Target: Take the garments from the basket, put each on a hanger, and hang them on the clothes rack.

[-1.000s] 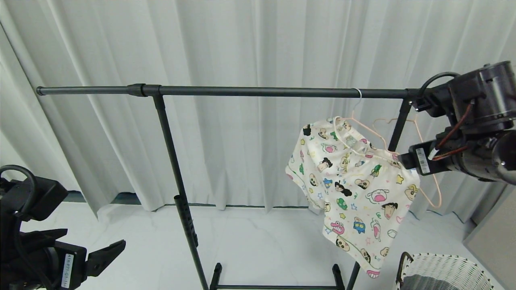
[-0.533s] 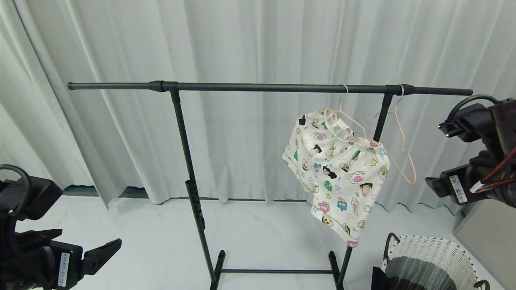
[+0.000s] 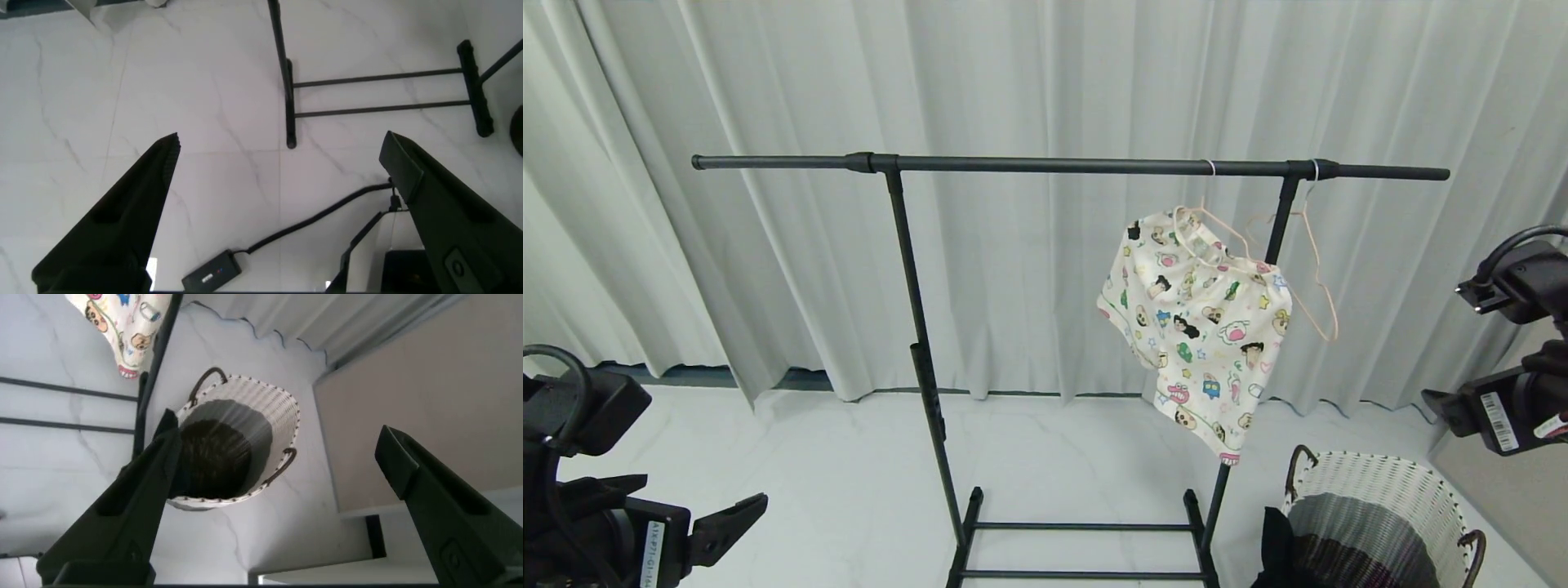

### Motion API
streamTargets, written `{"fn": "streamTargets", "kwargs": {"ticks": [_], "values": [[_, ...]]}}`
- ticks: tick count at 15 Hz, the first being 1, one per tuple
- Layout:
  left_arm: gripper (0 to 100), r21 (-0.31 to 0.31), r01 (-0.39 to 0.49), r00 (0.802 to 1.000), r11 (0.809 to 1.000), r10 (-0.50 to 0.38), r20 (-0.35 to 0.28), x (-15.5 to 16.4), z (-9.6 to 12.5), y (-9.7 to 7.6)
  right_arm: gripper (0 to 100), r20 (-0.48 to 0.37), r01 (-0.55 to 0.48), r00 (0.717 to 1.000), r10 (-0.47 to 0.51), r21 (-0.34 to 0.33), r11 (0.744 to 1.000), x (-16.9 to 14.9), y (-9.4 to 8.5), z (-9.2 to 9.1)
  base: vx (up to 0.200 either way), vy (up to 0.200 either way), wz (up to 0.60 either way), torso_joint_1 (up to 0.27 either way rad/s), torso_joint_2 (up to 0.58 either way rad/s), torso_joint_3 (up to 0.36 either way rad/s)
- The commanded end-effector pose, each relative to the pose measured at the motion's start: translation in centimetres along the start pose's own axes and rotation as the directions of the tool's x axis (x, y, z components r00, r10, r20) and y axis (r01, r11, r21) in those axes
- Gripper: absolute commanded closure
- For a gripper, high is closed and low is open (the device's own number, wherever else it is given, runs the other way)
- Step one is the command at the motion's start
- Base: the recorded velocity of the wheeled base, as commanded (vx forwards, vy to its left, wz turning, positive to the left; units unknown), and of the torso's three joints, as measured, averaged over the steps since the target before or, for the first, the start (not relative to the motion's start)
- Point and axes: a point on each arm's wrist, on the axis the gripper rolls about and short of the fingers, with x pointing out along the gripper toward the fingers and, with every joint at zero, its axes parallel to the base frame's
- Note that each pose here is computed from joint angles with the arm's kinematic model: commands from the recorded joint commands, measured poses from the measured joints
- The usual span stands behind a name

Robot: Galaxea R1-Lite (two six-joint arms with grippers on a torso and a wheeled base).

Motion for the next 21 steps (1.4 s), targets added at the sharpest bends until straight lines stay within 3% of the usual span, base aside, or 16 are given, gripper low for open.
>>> {"fn": "streamTargets", "kwargs": {"ticks": [1,12,21], "values": [[0,0.001,0.001,1.000,1.000,-0.001,-0.003,0.0,-0.1,0.0,0,0.000,-0.001,1.000,0.001,-0.001,1.000,-0.3,-0.2,-0.5,0.000,0.000,0.00,-0.168,0.42,0.222],[0,0.003,0.002,1.000,1.000,-0.002,-0.020,0.2,-0.6,-0.1,0,-0.153,0.011,0.988,-0.025,-0.089,0.996,0.9,0.1,-6.2,0.000,0.000,0.00,-0.203,0.48,0.278],[0,0.005,0.005,1.000,1.000,-0.005,-0.023,0.2,-0.6,-0.1,0,-0.210,0.016,0.977,-0.041,-0.117,0.993,1.5,0.5,-9.8,0.000,0.000,0.00,-0.151,0.46,0.307]]}}
